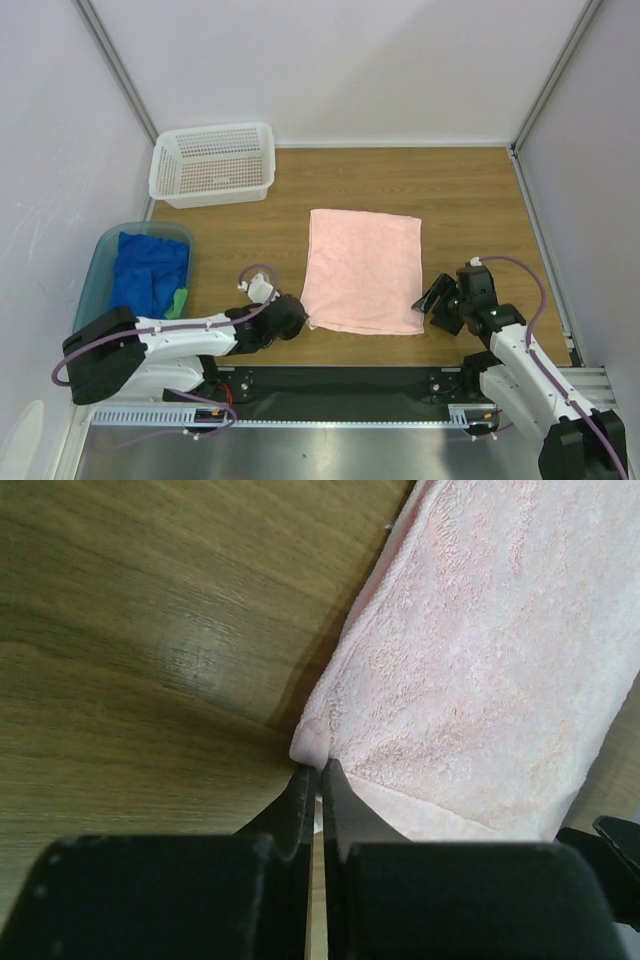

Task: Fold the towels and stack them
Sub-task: Fold the towel

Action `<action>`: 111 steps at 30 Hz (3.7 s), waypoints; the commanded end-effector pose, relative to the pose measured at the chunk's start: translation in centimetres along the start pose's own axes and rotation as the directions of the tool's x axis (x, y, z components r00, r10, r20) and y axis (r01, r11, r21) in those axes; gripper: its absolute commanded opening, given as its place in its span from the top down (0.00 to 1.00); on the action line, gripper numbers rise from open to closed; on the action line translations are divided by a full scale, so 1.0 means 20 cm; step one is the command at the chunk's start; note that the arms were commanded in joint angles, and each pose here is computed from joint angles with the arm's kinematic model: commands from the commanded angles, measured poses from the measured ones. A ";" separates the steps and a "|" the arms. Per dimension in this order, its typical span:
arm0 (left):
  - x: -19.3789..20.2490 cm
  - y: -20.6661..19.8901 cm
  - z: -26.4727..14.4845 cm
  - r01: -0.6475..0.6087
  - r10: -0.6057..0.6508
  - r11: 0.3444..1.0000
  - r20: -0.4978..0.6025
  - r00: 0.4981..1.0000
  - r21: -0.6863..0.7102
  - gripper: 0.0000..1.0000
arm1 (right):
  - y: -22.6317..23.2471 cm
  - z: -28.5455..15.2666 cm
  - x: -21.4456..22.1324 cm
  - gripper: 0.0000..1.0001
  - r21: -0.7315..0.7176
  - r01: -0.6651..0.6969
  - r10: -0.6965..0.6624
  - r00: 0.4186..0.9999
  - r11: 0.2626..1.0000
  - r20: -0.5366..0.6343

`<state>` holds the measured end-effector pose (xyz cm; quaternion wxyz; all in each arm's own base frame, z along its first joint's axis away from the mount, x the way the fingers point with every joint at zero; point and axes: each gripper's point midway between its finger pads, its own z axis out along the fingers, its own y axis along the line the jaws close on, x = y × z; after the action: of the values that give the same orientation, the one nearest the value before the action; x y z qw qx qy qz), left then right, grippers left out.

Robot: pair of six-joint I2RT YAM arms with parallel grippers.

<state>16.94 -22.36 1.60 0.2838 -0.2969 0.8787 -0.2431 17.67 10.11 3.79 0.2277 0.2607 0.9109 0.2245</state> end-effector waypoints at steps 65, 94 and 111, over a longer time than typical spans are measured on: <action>-0.12 0.51 -0.01 0.407 -0.325 0.903 0.404 0.855 -0.137 0.41 | 0.07 -0.03 -0.03 0.28 -0.040 0.025 -0.022 0.998 0.999 0.059; 0.05 0.39 -0.02 0.349 -0.327 0.929 0.171 0.929 -0.121 0.34 | 0.01 -0.03 0.02 0.28 -0.006 0.021 -0.021 0.999 1.000 0.024; 0.27 0.24 0.01 0.294 -0.300 0.943 -0.018 0.954 -0.155 0.25 | 0.02 -0.04 0.01 0.28 -0.021 0.040 -0.039 0.999 0.999 0.032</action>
<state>15.16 -25.60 2.62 0.2666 -0.4238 0.8004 -0.3297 16.78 10.39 3.90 0.2344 0.2511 0.9125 0.2220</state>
